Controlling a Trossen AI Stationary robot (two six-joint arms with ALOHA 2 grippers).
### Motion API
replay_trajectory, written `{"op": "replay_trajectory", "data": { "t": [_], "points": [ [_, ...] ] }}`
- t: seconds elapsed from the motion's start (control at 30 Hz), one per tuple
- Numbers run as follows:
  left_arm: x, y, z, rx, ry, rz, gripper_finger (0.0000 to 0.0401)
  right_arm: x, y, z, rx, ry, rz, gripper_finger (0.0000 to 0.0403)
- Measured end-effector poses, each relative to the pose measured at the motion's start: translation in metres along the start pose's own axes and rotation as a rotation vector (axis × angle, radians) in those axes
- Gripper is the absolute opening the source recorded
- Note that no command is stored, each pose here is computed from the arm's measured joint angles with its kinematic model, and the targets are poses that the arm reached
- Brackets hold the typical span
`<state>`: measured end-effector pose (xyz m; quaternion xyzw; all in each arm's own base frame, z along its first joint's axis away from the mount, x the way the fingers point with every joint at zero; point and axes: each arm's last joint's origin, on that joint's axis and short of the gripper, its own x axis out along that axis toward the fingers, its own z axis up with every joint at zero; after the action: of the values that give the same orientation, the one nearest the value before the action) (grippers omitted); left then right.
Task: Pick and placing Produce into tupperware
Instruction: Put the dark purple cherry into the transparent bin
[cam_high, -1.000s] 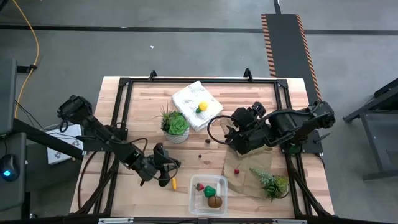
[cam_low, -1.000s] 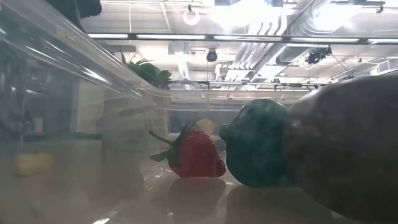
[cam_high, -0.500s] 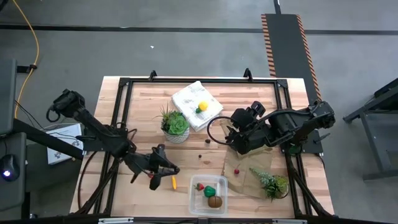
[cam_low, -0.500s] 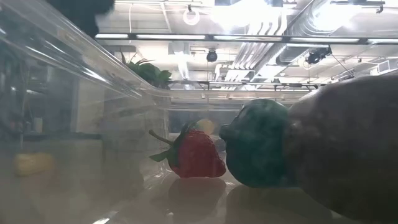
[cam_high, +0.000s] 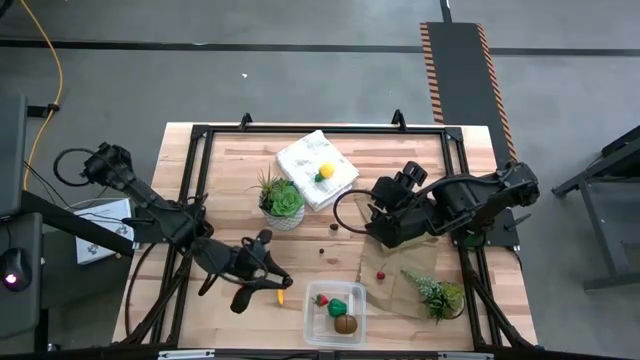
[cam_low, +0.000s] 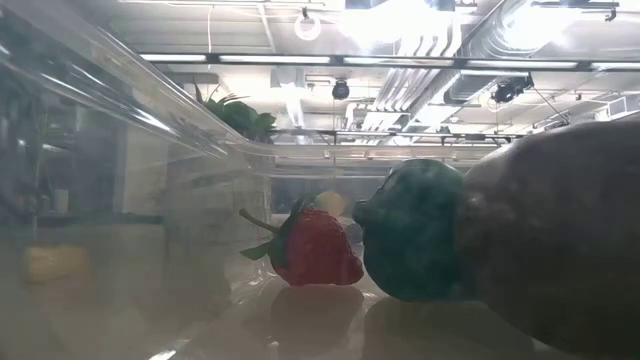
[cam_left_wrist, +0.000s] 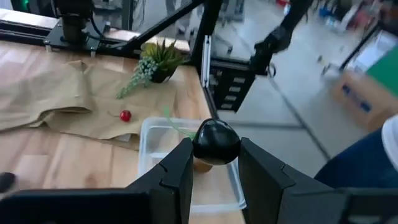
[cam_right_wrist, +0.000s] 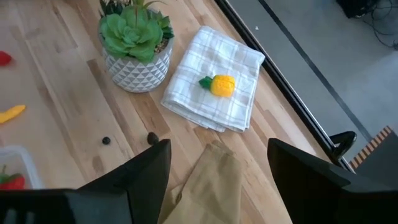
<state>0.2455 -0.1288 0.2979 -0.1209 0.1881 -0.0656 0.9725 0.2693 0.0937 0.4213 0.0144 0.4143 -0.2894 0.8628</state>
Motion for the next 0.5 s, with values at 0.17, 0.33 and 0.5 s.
{"op": "replay_trajectory", "data": {
  "t": [0.17,0.33,0.5],
  "points": [
    [0.005,0.005,0.024,0.03,0.124,-0.009,0.0098,-0.008,-0.009,-0.001,-0.006,-0.007,0.026,0.0259],
    [0.023,0.009,0.028,0.045,0.195,-0.048,0.0099,-0.022,-0.025,-0.002,0.033,-0.036,0.053,0.0259],
    [0.047,0.009,0.022,0.068,0.244,-0.063,0.0099,-0.033,-0.037,-0.004,0.062,-0.061,0.075,0.0259]
  ]
}}
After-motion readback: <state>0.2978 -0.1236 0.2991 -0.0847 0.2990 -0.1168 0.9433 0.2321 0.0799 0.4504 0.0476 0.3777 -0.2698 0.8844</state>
